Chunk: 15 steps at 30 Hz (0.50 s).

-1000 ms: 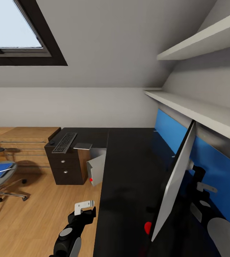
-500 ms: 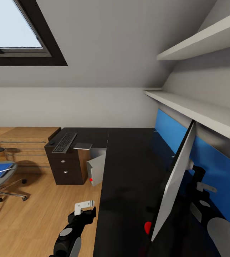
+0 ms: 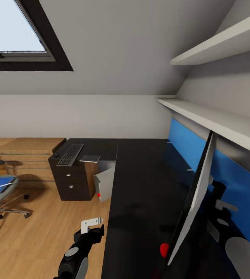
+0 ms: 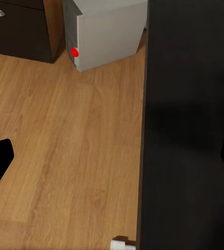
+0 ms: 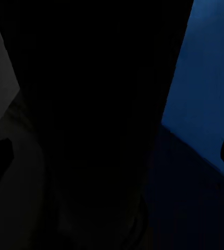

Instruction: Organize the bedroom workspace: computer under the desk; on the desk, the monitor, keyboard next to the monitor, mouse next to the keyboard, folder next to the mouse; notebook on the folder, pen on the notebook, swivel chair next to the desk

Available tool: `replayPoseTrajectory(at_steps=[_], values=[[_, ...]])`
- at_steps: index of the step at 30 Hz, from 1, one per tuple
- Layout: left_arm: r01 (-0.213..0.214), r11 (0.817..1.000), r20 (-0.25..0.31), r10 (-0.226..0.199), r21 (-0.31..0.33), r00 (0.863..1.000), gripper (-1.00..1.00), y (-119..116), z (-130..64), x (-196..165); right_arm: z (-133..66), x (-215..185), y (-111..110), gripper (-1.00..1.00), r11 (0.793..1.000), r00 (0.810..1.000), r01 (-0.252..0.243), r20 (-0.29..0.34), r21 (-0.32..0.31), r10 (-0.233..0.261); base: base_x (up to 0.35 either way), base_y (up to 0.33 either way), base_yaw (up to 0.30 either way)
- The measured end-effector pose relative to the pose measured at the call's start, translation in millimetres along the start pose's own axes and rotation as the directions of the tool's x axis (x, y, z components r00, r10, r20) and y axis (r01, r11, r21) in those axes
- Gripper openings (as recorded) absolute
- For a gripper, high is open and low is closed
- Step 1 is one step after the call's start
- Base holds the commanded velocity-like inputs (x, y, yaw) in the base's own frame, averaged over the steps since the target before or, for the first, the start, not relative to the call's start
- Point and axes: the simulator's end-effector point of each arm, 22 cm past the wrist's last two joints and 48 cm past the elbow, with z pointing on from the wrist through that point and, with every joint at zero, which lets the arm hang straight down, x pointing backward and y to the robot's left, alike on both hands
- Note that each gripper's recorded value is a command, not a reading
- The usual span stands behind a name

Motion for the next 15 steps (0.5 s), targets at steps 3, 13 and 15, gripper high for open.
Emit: replayPoseTrajectory(at_steps=[3, 13, 15], values=[[0.000, 1.000, 0.000, 0.000, 0.000, 1.000, 1.00, 0.0, 0.0, -0.1, 0.0, 0.1, 0.2, 1.00, 1.000, 1.000, 0.000, 0.000, 0.000, 0.000, 0.000, 0.000, 0.000], [0.000, 1.000, 0.001, 0.000, 0.000, 1.000, 1.00, 0.0, 0.0, -0.1, 0.2, -0.3, -0.6, 1.00, 1.000, 1.000, 0.000, 0.000, 0.001, 0.000, 0.000, 0.000, 0.000], [0.000, 1.000, 0.001, 0.000, 0.000, 1.000, 1.00, 0.0, 0.0, -0.1, 0.2, -0.4, -0.5, 1.00, 1.000, 1.000, 0.000, 0.001, 0.000, 0.000, 0.000, 0.000, 0.000]])
